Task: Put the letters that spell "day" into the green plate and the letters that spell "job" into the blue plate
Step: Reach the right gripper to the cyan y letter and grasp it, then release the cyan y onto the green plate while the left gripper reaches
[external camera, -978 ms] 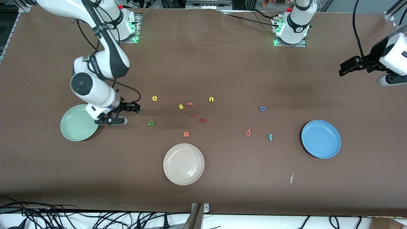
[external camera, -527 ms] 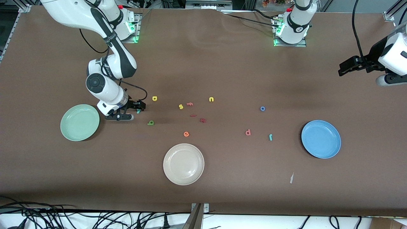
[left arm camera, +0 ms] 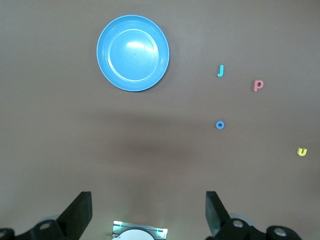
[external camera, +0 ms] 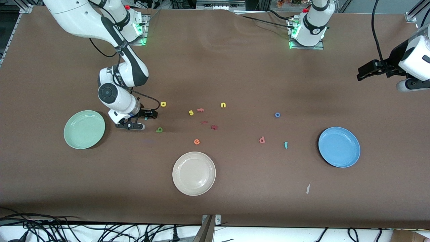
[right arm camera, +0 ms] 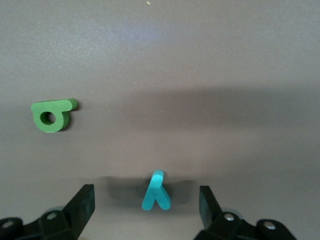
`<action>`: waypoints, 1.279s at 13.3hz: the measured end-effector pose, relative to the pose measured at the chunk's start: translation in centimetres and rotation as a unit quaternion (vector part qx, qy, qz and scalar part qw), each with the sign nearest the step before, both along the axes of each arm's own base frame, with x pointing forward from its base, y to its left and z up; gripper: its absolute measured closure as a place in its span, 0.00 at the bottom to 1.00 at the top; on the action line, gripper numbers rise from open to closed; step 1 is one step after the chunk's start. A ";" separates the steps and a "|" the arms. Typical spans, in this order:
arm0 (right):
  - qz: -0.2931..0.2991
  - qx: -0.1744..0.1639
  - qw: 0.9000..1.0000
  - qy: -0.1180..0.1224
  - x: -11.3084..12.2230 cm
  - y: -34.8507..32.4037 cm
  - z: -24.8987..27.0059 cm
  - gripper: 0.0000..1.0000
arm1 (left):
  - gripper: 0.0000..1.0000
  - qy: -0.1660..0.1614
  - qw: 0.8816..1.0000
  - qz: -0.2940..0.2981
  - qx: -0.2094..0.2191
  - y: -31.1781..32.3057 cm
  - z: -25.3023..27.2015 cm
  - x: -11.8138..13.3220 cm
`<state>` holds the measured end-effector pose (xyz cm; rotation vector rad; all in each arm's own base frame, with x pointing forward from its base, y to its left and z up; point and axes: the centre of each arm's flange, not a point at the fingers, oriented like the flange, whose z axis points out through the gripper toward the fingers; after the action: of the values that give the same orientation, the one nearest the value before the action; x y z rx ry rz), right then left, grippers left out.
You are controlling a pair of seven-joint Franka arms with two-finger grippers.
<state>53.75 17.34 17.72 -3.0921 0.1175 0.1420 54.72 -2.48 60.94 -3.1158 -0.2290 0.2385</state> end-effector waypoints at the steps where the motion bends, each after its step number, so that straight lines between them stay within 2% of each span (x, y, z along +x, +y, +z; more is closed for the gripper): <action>1: -0.001 0.000 1.000 0.002 0.0 0.1 -0.2 0.22 | 0.00 0.000 1.000 -0.003 0.000 -0.2 -0.2 0.2; 2: -0.001 0.000 1.000 0.002 0.0 0.2 -0.3 0.35 | 0.00 -0.002 1.000 -0.009 -0.001 -0.9 -0.3 0.3; 3: -0.002 0.000 1.000 0.002 0.0 0.2 -0.3 0.44 | 0.00 -0.003 1.000 -0.015 -0.002 -1.4 -0.4 0.4; 4: -0.002 0.000 1.000 0.001 0.1 0.2 -0.2 0.45 | 0.00 -0.002 1.000 -0.017 -0.004 -1.7 -0.5 0.5; 6: -0.004 0.000 1.000 -0.001 0.2 0.1 0.0 0.69 | 0.00 -0.008 1.000 -0.020 -0.005 -2.0 -0.7 0.8; 7: -0.004 0.000 1.000 -0.001 0.2 0.1 0.0 0.75 | 0.00 -0.013 1.000 -0.024 -0.006 -2.5 -1.0 1.1; 9: -0.004 0.000 1.000 -0.001 0.3 0.1 0.0 0.83 | 0.00 -0.021 0.999 -0.035 -0.008 -3.8 -2.4 2.3; 11: -0.004 0.000 1.000 -0.001 0.3 0.2 0.0 0.85 | 0.00 -0.023 0.999 -0.044 -0.011 -5.0 -4.9 3.5; 12: -0.004 -0.003 1.000 0.007 0.5 0.1 0.3 0.85 | 0.00 -0.024 0.999 -0.046 -0.012 -5.3 -6.3 3.9; 15: -0.006 -0.025 0.997 0.069 3.8 -0.2 5.0 0.85 | 0.00 -0.037 0.998 -0.045 -0.013 -5.5 -11.0 4.5; 17: -0.001 -0.026 0.997 0.071 6.1 -1.5 8.4 0.86 | 0.00 -0.052 0.997 -0.047 -0.014 -5.8 -14.0 4.5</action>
<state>59.81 15.84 26.13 -3.1310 0.1304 0.3651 59.19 -8.30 46.95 -3.1604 -0.0794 0.0778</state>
